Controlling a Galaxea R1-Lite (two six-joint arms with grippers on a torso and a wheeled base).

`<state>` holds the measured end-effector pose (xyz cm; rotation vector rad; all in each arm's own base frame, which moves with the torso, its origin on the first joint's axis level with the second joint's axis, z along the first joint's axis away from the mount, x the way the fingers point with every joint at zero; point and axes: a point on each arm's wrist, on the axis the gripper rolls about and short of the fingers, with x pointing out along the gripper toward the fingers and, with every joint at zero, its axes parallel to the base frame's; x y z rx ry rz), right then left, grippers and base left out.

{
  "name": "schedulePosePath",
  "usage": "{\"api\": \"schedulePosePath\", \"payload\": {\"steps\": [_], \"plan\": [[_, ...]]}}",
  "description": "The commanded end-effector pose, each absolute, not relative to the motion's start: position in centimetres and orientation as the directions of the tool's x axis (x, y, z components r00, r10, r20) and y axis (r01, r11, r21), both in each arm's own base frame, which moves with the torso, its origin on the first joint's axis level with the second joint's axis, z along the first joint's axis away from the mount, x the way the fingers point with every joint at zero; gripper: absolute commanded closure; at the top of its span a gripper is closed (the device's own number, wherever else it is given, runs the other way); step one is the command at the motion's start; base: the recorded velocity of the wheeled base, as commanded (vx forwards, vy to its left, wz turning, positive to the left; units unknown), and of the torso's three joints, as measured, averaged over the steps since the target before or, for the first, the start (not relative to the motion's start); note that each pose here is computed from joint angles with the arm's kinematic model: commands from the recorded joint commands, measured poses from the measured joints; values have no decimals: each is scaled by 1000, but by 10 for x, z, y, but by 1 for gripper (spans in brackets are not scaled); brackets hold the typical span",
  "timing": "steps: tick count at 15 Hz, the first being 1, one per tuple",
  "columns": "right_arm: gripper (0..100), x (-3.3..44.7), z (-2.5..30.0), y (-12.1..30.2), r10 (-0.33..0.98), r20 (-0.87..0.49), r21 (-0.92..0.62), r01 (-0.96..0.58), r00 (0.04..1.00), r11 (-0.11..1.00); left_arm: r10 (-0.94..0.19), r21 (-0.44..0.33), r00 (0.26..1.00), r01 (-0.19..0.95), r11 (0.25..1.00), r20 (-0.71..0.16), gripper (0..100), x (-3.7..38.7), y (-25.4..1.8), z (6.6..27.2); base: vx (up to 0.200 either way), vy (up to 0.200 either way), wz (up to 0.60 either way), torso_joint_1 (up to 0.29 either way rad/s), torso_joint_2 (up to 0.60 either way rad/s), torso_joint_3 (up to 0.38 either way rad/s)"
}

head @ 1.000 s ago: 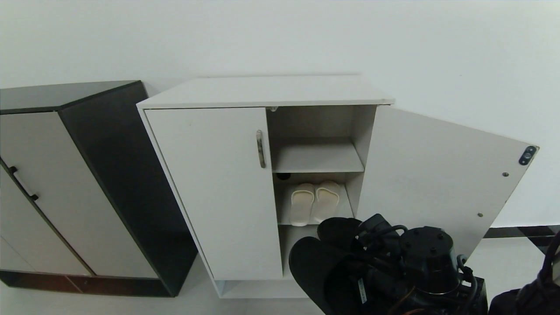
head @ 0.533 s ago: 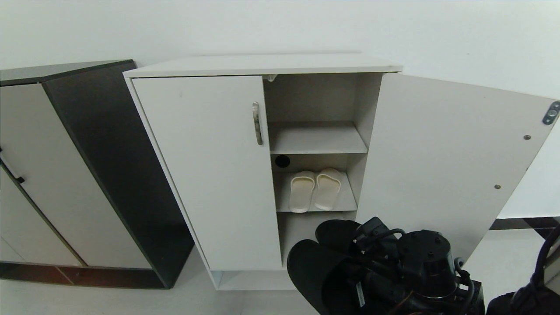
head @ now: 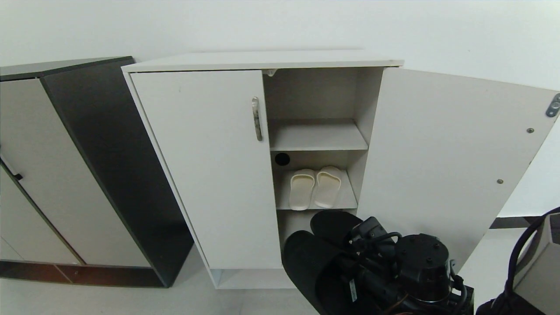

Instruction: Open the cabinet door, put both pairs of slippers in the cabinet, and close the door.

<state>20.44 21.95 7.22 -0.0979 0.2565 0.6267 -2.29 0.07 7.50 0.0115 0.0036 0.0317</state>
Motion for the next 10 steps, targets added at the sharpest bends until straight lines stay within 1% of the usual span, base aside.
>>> {"api": "schedulePosePath", "payload": {"steps": [1, 2, 3, 5, 7, 10], "plan": [[100, 210, 67, 229, 514, -230, -40, -536, 826, 843, 32, 12, 999, -32, 999, -5, 100, -23, 1, 75, 0, 0, 0, 0, 0, 0], [100, 233, 79, 253, 353, -180, -64, -369, 918, 927, 31, 14, 1000, -31, 999, -6, 100, -23, 1, 75, 0, 0, 0, 0, 0, 0], [100, 241, 88, 263, 280, -215, -80, -302, 936, 950, 29, 12, 1000, -29, 1000, -6, 100, -23, 1, 75, 0, 0, 0, 0, 0, 0], [100, 248, 121, 282, 218, -250, -54, -239, 943, 970, 29, 12, 1000, -29, 1000, -5, 100, -23, 1, 75, 0, 0, 0, 0, 0, 0], [100, 251, 159, 303, 129, -268, 1, -134, 955, 991, 29, 12, 1000, -29, 1000, -6, 100, -23, 1, 75, 0, 0, 0, 0, 0, 0], [100, 251, 205, 313, 60, -241, 53, -49, 969, 997, 29, 12, 1000, -29, 1000, -5, 100, -23, 1, 75, 0, 0, 0, 0, 0, 0]]}}
